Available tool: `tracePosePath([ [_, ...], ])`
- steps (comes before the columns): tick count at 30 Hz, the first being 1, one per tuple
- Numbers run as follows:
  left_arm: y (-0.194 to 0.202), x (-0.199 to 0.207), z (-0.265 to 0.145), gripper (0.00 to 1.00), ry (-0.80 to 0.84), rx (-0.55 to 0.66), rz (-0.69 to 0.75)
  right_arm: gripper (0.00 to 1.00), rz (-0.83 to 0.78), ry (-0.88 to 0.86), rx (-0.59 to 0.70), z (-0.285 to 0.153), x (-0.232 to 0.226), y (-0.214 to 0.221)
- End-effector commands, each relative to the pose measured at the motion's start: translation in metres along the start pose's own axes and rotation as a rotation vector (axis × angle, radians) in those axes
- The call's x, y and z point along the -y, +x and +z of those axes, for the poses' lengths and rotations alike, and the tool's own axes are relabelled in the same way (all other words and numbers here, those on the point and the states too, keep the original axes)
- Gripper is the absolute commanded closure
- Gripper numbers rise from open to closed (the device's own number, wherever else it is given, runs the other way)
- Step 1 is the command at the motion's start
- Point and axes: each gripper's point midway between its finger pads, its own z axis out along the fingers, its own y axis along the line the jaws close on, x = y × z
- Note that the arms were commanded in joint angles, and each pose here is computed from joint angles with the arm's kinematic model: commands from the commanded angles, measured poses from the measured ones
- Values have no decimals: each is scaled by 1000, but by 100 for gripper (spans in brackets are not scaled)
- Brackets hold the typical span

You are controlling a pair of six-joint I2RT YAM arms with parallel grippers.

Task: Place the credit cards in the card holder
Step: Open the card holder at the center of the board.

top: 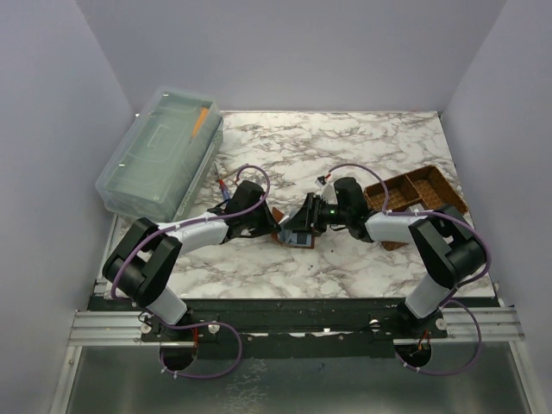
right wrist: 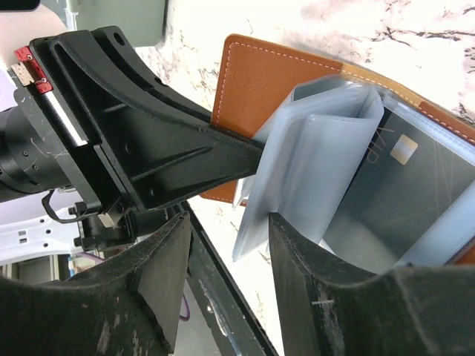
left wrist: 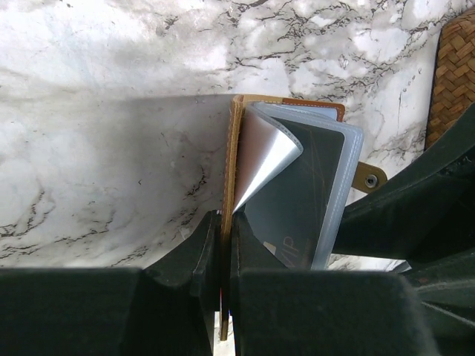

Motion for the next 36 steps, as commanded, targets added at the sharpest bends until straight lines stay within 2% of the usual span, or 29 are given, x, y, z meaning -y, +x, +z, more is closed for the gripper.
tracePosePath([
  [1, 8, -1, 2, 100, 10, -25, -5, 49, -15, -30, -23, 2, -2, 5],
  [7, 4, -3, -2, 100, 12, -13, -13, 50, -21, -20, -35, 5, 0, 4],
  [17, 3, -6, -10, 81, 16, -10, -25, 57, -39, -39, -39, 5, -5, 4],
  [23, -2, -5, -16, 70, 26, 9, -26, 65, -47, -59, -56, 8, -8, 6],
  [36, -6, -16, -27, 61, -2, 32, -37, 58, -43, -71, -92, 20, -7, 10],
])
